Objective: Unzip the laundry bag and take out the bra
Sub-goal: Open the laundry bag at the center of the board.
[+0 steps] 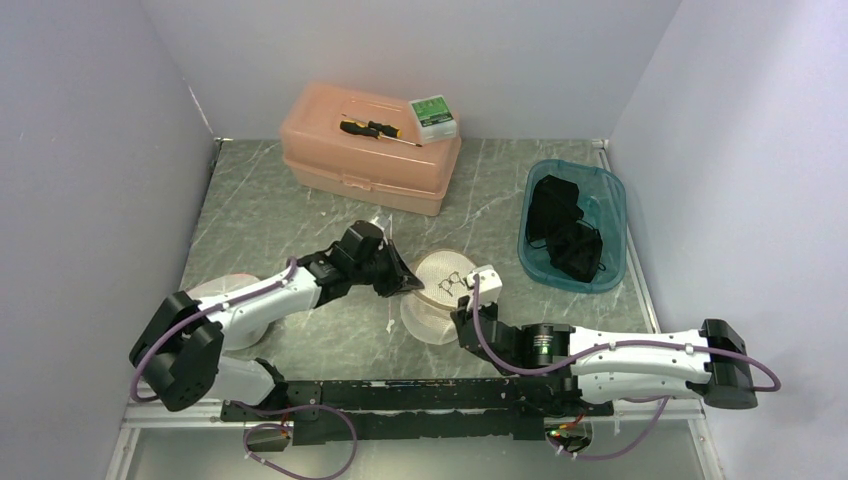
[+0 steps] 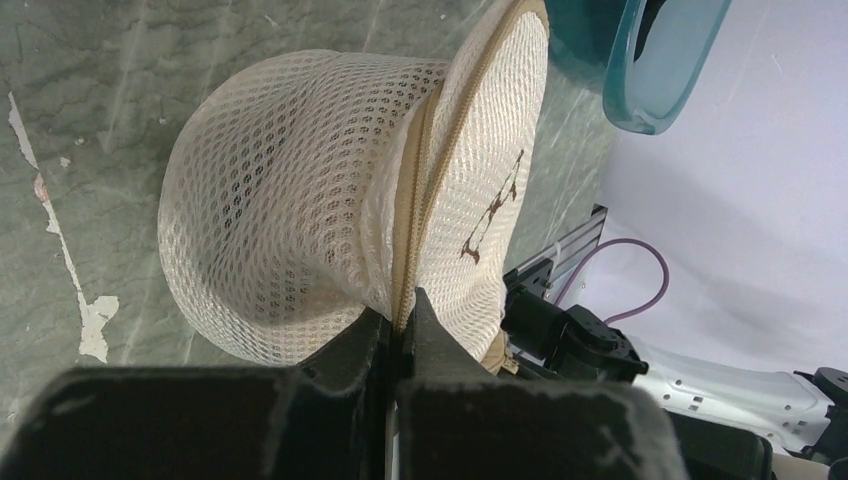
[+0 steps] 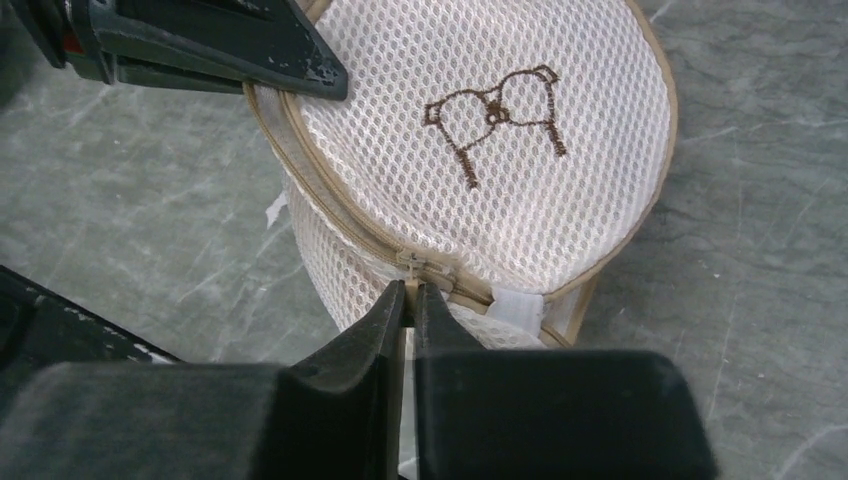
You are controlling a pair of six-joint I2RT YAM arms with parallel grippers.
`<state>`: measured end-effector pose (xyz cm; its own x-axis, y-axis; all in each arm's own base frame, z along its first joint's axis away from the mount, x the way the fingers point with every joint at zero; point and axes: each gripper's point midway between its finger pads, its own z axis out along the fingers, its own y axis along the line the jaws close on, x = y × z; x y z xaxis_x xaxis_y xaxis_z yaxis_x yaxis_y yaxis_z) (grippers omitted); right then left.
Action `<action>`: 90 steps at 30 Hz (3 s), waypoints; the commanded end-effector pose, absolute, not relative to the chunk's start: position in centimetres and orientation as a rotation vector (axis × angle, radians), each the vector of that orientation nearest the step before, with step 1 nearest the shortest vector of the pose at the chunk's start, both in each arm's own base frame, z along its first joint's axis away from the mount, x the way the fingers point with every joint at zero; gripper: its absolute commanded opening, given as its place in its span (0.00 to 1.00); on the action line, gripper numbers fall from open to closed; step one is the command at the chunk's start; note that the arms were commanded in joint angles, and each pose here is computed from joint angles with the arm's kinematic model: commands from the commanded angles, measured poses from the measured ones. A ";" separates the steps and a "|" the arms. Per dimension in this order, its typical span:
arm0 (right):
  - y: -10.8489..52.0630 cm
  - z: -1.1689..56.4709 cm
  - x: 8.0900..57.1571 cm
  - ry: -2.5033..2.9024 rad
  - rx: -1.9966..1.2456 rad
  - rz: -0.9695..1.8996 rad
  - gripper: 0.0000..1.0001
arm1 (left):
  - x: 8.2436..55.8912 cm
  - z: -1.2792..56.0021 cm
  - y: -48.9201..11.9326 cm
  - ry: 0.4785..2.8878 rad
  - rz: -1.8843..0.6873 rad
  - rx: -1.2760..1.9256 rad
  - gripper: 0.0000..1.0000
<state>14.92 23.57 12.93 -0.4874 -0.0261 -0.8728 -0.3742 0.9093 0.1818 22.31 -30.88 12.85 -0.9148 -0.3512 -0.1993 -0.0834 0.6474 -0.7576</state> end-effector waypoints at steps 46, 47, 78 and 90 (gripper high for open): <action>33.7 21.8 23.0 2.002 -0.428 0.757 0.68 | 19.3 14.7 -14.4 2.038 -0.774 -0.549 0.76; 34.2 21.9 23.2 2.003 -0.443 0.730 0.68 | 19.4 14.8 -13.9 2.034 -0.743 -0.557 0.76; 38.0 13.4 32.6 2.247 -0.613 0.208 0.28 | 21.4 17.9 -13.7 2.010 -0.613 -0.466 0.74; 34.7 21.1 28.1 1.869 -0.565 0.346 0.00 | 21.9 19.5 -15.4 2.014 -0.658 -0.374 0.89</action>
